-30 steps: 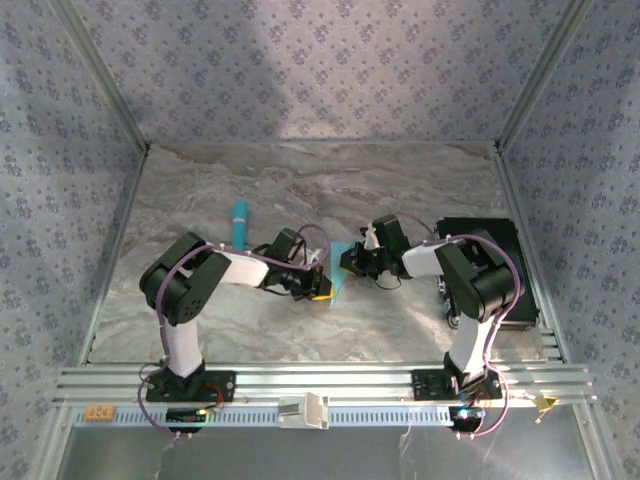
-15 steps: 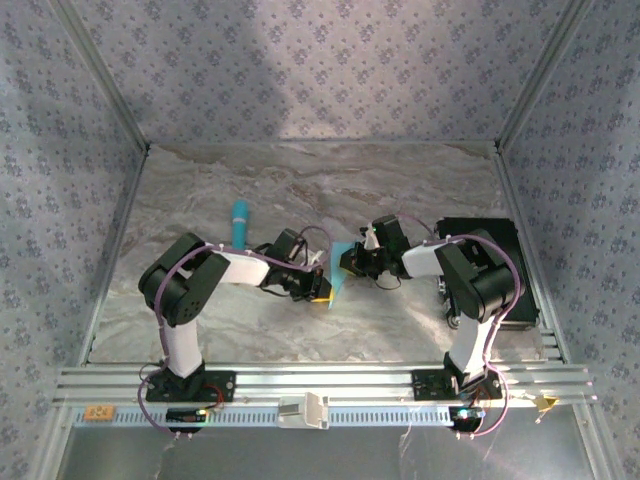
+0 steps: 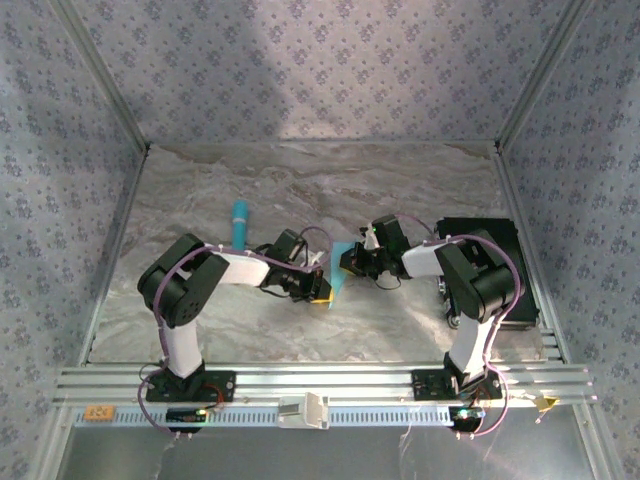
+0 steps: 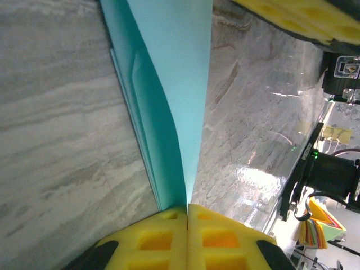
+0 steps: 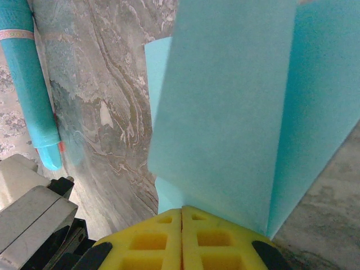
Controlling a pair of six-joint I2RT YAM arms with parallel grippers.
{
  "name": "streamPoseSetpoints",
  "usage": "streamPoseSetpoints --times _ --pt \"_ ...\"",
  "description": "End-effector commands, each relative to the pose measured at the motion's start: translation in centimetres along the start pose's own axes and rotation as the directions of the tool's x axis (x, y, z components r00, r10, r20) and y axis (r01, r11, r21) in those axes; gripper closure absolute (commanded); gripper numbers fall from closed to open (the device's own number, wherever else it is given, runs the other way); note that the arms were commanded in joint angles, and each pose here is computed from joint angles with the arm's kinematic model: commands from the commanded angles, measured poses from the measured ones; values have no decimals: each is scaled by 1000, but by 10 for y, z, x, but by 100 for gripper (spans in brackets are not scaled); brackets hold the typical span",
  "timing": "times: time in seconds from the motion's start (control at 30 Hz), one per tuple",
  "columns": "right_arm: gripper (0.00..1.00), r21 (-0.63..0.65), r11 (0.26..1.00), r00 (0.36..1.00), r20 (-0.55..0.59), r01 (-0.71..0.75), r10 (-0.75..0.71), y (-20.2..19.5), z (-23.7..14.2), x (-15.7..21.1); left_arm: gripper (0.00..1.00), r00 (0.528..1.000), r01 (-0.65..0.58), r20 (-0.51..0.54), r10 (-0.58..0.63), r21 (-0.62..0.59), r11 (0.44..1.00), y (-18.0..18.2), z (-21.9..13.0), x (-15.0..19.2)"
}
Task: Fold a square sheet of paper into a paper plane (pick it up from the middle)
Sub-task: Fold the wing for the fifth time at the center of the table.
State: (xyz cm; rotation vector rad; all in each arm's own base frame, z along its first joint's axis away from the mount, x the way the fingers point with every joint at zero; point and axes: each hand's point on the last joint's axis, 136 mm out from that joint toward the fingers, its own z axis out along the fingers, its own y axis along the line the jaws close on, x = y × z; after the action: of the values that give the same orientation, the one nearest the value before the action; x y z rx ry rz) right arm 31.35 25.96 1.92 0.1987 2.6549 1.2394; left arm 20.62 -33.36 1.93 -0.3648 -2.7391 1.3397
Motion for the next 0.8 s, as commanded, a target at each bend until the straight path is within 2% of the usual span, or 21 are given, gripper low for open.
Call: streamPoseSetpoints --times 0.0,0.1,0.27,0.4,0.57,0.63,0.77 --pt "92 237 968 995 -32 -84 95 -67 3 28 100 987 91 -127 -99 -69 993 22 2 46" --pt "93 238 968 995 -32 -83 93 -66 3 27 100 987 90 -130 -98 -65 994 21 2 47" --pt "93 242 967 995 -31 -85 96 -67 3 28 85 988 80 -130 -88 -61 995 18 -1 49" --pt "93 241 967 995 -33 -83 94 -67 3 28 79 992 58 -109 -63 -47 997 9 -6 46" --pt "94 236 968 995 -32 -85 95 -66 2 28 73 1000 23 19 -21 -57 998 -8 -26 27" --pt "94 237 968 995 -30 -86 96 -66 1 28 73 997 6 74 -3 -46 999 -19 -34 17" --pt "94 239 967 995 -26 -86 95 -66 0 27 86 991 -22 135 24 -15 1000 -40 -41 -3"
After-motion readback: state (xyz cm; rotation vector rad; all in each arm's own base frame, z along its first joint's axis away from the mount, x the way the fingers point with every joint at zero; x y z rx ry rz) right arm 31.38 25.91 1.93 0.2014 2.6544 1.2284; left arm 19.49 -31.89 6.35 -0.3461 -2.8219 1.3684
